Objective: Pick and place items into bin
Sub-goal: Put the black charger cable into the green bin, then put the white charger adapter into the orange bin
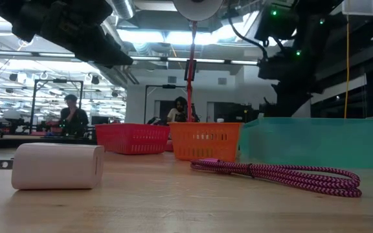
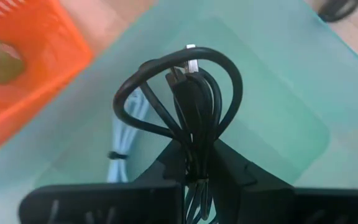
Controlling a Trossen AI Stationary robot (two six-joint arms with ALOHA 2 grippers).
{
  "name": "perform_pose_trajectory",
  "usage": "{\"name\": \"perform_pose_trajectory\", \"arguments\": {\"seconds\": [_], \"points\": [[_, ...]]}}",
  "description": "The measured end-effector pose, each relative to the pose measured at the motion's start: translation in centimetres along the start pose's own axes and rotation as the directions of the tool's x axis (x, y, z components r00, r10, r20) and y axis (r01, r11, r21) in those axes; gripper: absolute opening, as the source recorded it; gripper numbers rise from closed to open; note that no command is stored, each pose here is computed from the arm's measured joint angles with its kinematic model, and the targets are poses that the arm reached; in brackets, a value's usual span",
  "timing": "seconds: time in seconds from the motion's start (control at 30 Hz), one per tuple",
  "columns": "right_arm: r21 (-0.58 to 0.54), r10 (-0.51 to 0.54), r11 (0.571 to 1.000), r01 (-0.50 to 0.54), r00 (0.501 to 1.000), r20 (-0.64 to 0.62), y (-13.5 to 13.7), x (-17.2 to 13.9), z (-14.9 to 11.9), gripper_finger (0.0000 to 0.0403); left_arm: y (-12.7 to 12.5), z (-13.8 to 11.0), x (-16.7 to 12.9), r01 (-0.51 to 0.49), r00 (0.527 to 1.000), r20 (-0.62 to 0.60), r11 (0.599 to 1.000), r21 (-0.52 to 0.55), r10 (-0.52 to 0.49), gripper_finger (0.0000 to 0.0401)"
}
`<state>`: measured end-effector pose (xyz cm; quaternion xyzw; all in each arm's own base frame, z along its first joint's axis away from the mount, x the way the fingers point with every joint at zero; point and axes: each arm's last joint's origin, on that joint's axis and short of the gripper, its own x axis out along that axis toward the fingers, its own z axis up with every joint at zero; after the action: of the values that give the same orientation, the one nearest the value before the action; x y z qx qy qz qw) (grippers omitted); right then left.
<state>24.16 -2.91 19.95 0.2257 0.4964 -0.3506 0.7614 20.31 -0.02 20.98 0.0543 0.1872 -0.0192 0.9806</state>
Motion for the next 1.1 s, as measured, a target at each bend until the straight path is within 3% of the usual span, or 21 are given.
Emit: {"name": "perform_pose_trajectory", "arguments": {"seconds": [0.3,0.67,0.8,0.97,1.1], "points": [[-0.017,0.009,1.000,-0.010,0.999,-0.043,-0.1,0.0,-0.3,0.0045,0.0,-0.1,0.0,0.001,1.000,-0.007,1.000,0.000,-0.001,0.0006],[-0.083,0.023,0.996,-0.028,0.998,-0.059,-0.1,0.0,-0.3,0.0150,0.0,-0.1,0.0,0.002,1.000,-0.014,1.000,0.000,-0.002,0.0006],[-0.087,0.023,0.996,-0.028,0.998,-0.060,-0.4,-0.5,-0.4,0.0171,0.0,-0.1,0.0,0.002,1.000,-0.014,1.000,0.000,-0.002,0.0006],[-0.078,0.080,0.994,-0.079,0.997,0.003,-0.6,-2.0,-0.2,0.0165,0.0,-0.1,0.0,0.002,1.000,-0.014,1.000,0.000,-0.002,0.0006],[-0.153,0.149,0.979,-0.132,0.983,0.104,-0.5,-4.0,-0.4,0.0126,0.0,-0.1,0.0,0.002,1.000,-0.014,1.000,-0.004,-0.002,0.0006]]}}
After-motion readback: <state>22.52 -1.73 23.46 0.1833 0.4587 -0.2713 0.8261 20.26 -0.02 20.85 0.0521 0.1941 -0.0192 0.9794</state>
